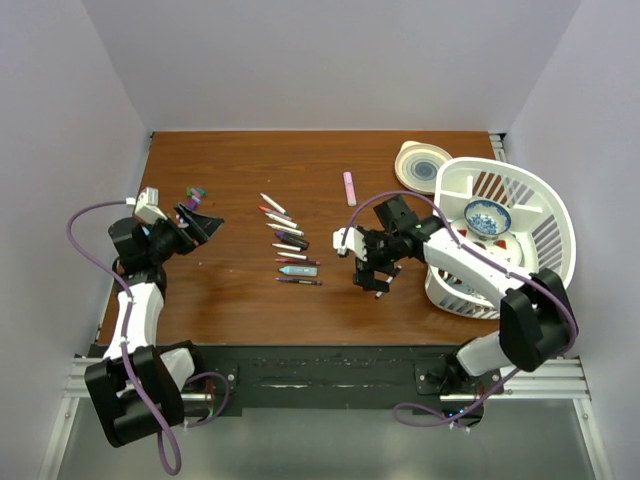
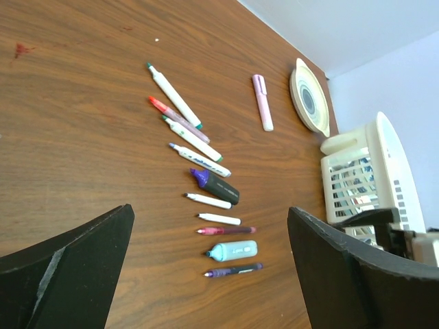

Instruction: Open the pen caps

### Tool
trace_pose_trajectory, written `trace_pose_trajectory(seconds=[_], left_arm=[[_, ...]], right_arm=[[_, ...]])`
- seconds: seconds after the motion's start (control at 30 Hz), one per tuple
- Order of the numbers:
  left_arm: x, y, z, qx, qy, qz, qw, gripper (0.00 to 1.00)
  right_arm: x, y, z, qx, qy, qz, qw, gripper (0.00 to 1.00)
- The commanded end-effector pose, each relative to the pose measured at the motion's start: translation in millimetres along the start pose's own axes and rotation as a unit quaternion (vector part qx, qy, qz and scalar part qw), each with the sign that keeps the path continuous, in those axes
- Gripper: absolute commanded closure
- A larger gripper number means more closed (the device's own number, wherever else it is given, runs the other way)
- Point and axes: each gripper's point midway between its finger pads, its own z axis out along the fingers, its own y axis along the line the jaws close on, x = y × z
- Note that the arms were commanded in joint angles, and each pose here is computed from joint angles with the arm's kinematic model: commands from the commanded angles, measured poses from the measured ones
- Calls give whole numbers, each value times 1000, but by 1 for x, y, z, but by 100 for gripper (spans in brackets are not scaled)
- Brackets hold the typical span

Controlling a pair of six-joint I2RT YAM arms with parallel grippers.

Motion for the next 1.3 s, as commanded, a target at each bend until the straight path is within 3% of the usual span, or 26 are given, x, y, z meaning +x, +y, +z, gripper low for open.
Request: trace_pose_trajectory(seconds=[0.0, 0.1, 0.2, 0.23, 0.27, 0.37, 0.47, 0.53, 0.67, 0.7, 0.9, 1.27], left_arm=[[-9, -20, -2, 46, -11, 17, 999, 0], [-9, -22, -3, 51, -12, 17, 998, 0], [-9, -23, -4, 52, -14, 18, 998, 0], [-10, -24, -5, 53, -16, 21, 998, 0], [-9, -24, -5, 54, -15, 20, 998, 0], [-9, -25, -5, 58, -15, 19, 998, 0], [-8, -25, -5, 58, -14, 17, 998, 0], [-7, -24, -4, 56, -13, 16, 998, 0], [-8, -22, -4, 54, -13, 13, 998, 0], [-8, -22, -4, 54, -13, 13, 998, 0], [-8, -17, -3, 48, -13, 7, 999, 0], [-7, -12, -1, 49, -8, -8, 999, 0]], right_arm=[[9, -21, -10, 47, 36, 81, 995, 1], [18, -23, -12, 54, 68, 207, 975, 4], [32, -24, -12, 52, 101, 305, 945, 21], [32, -29, -12, 64, 98, 333, 936, 31], [36, -38, -15, 79, 93, 350, 929, 33], [28, -88, -16, 154, 43, 394, 905, 30], [14, -130, -4, 170, 11, 435, 884, 23], [-6, -160, -3, 179, -16, 453, 873, 21], [-8, -206, 21, 196, -11, 463, 864, 20], [5, -215, 35, 208, 6, 480, 852, 22], [3, -286, 43, 283, 1, 461, 841, 33], [33, -294, 79, 282, 41, 457, 843, 59]])
